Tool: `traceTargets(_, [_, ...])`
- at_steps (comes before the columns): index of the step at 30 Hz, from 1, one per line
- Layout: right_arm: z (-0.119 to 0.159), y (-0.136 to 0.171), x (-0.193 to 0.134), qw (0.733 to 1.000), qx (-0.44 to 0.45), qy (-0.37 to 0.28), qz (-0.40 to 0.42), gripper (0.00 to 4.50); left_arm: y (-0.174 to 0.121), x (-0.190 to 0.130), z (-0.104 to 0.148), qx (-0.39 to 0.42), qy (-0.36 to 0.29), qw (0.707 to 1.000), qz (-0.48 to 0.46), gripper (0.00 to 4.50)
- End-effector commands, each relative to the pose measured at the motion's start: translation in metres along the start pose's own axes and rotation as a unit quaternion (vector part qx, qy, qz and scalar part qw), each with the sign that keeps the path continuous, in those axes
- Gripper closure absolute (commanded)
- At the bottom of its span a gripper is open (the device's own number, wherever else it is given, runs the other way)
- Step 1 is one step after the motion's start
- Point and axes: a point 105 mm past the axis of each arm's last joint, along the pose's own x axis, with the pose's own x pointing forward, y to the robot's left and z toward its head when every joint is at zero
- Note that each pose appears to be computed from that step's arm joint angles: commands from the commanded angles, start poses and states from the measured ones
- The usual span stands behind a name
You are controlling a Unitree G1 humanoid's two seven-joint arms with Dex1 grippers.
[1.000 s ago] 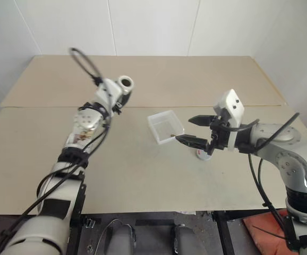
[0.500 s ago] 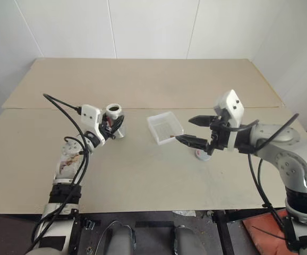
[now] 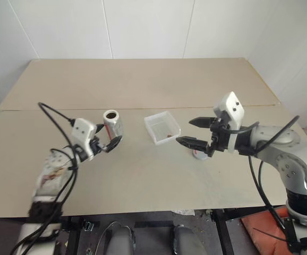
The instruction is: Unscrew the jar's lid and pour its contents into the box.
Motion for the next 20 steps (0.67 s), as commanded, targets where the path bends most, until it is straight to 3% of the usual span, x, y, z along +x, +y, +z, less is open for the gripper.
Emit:
traceTargets(1, [0.009,0.002,-0.008,0.999,-0.027,-0.017,-0.006,0.00,-0.001,-0.030,0.030,0.027,-0.014,0.999,-0.044,0.04])
traceTargets(10, [-0.008,-0.011,-0.024,0.998,-0.058,0.017,-0.026,0.00,-0.007,-0.125,0.069,0.022,0.025,0.971,-0.237,0.04])
traceTargets(15, [-0.010,-0.016,-0.036,0.997,-0.074,0.023,-0.020,0.00,0.010,-0.136,0.082,0.057,0.025,0.977,-0.205,0.04])
traceTargets(20, [-0.010,-0.018,-0.033,0.997,-0.075,0.016,-0.019,0.00,0.008,-0.129,0.080,0.059,0.013,0.980,-0.190,0.04])
